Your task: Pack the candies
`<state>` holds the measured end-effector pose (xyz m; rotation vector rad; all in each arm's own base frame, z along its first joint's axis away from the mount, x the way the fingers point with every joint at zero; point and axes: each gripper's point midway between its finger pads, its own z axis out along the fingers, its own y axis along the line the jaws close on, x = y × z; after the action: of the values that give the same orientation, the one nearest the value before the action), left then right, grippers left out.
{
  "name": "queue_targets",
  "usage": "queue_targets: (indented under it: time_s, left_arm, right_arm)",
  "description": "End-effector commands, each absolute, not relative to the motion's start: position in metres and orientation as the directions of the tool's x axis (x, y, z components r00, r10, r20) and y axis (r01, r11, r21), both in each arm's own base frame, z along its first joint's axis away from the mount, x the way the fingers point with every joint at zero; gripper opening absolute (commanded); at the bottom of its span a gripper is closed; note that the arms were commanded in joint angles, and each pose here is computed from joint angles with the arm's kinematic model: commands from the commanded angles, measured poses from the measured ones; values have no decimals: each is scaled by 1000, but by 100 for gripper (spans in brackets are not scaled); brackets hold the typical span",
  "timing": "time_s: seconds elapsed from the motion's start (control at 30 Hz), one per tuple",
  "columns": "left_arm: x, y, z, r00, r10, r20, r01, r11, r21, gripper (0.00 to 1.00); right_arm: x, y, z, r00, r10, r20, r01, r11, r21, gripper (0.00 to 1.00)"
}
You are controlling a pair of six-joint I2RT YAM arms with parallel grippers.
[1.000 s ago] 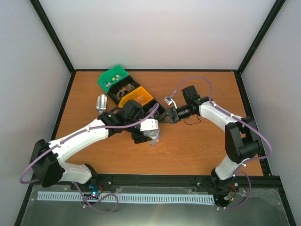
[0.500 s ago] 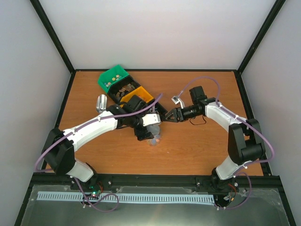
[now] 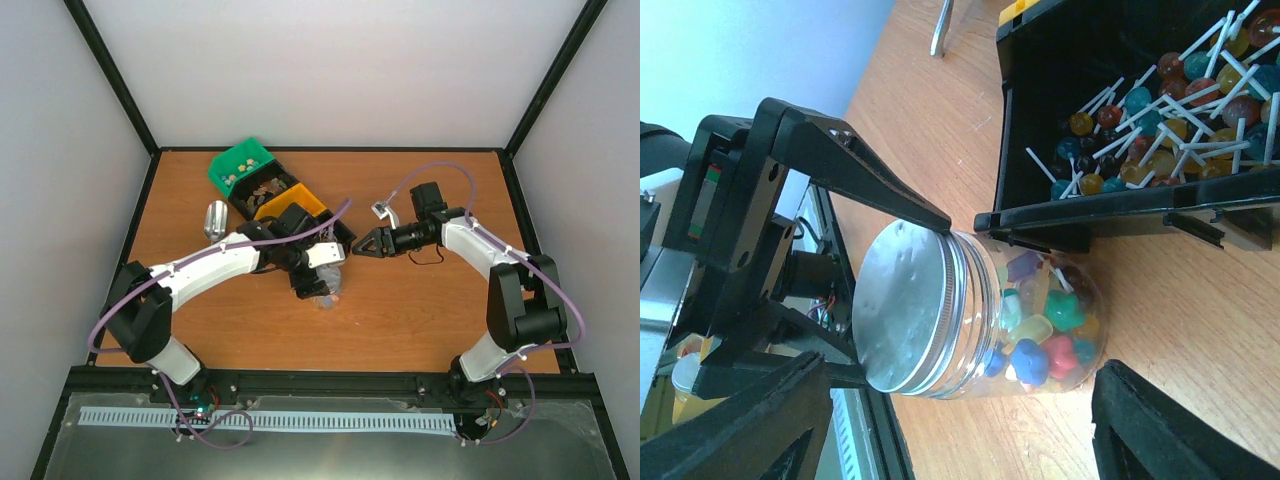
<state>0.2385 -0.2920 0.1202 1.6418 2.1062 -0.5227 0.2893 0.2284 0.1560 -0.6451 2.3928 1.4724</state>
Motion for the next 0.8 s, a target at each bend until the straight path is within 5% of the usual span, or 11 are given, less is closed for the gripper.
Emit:
queue_targets:
  time_s: [0.0, 0.43, 0.77]
  left_arm:
    - [248, -298, 127, -230, 796, -560, 966, 255, -35, 81]
    - [237, -294, 106, -177, 842, -509, 980, 199, -11, 81]
    - [216, -277, 82, -171, 894, -415, 985, 166, -50, 80]
  right_arm:
    - [286, 226, 160, -860, -234, -453, -510, 380, 772, 71]
    - [289, 225, 160, -843, -241, -481, -538, 386, 749, 72]
    - [302, 206, 174, -730, -235, -642, -667, 450, 594, 87]
